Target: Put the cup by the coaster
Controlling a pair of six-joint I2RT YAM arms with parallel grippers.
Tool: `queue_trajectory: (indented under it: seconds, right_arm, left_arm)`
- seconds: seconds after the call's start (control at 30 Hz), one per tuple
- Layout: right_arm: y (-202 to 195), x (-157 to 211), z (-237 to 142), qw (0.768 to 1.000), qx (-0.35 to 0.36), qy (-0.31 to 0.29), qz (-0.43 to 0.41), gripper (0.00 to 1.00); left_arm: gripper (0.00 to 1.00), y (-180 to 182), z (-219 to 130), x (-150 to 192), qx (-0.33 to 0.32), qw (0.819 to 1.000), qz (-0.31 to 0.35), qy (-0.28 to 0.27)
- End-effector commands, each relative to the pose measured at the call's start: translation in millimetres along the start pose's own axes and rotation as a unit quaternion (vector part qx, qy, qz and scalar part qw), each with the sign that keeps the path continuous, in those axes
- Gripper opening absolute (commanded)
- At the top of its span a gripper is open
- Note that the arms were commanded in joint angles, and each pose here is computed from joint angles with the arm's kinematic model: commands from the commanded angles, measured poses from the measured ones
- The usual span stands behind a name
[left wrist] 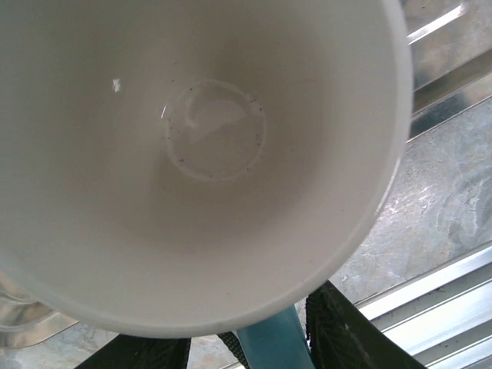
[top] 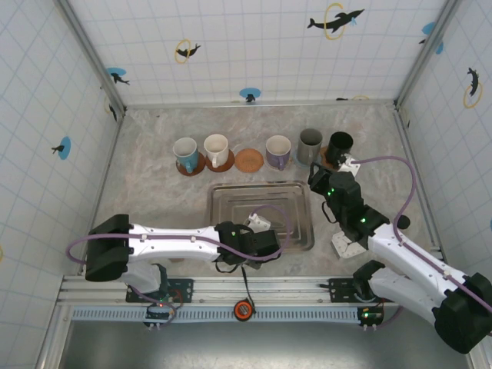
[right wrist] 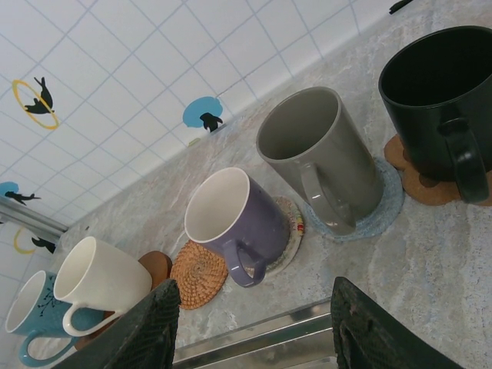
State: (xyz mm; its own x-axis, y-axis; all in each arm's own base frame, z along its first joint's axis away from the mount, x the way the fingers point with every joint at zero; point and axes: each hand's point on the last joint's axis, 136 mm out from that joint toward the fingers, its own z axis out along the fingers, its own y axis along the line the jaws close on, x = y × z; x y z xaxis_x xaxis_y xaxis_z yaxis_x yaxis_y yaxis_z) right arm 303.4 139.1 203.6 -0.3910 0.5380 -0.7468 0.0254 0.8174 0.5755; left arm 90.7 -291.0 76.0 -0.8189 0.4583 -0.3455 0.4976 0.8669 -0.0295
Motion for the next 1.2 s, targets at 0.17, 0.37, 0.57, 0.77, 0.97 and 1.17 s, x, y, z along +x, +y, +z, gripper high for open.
queue_trajectory:
  seconds: [0.17, 0.37, 0.57, 0.77, 0.97, 1.17]
  right_arm:
    - [6.2, -7.8, 1.7, 1.000, -0.011, -0.014, 0.012, 0.54]
    - [6.4, -7.4, 3.1, 1.000, -0.010, -0.013, 0.013, 0.54]
    - [7.7, -6.4, 5.1, 1.000, -0.011, -0.010, 0.012, 0.54]
    - [10.0, -4.5, 8.0, 1.000, -0.011, -0.002, 0.010, 0.54]
    - [10.6, -2.6, 9.8, 1.000, -0.011, 0.003, 0.009, 0.54]
    - [10.6, -2.0, 10.2, 1.000, -0.011, 0.004, 0.009, 0.54]
  left_arm:
    - [0.35, 2.8, 3.3, -6.6, -0.011, 1.000, -0.001, -0.011]
    - [0.35, 3.1, 5.8, -5.4, -0.014, 1.000, 0.003, -0.007]
    - [0.34, 1.7, 5.7, -7.1, -0.012, 1.000, 0.004, -0.010]
    - [0.31, 0.7, 8.5, -7.3, -0.012, 1.000, 0.006, -0.008]
    - [0.24, 0.3, 9.2, -7.4, -0.010, 1.000, 0.005, -0.009]
    - [0.15, 0.8, 8.0, -8.1, -0.012, 1.000, 0.004, -0.009]
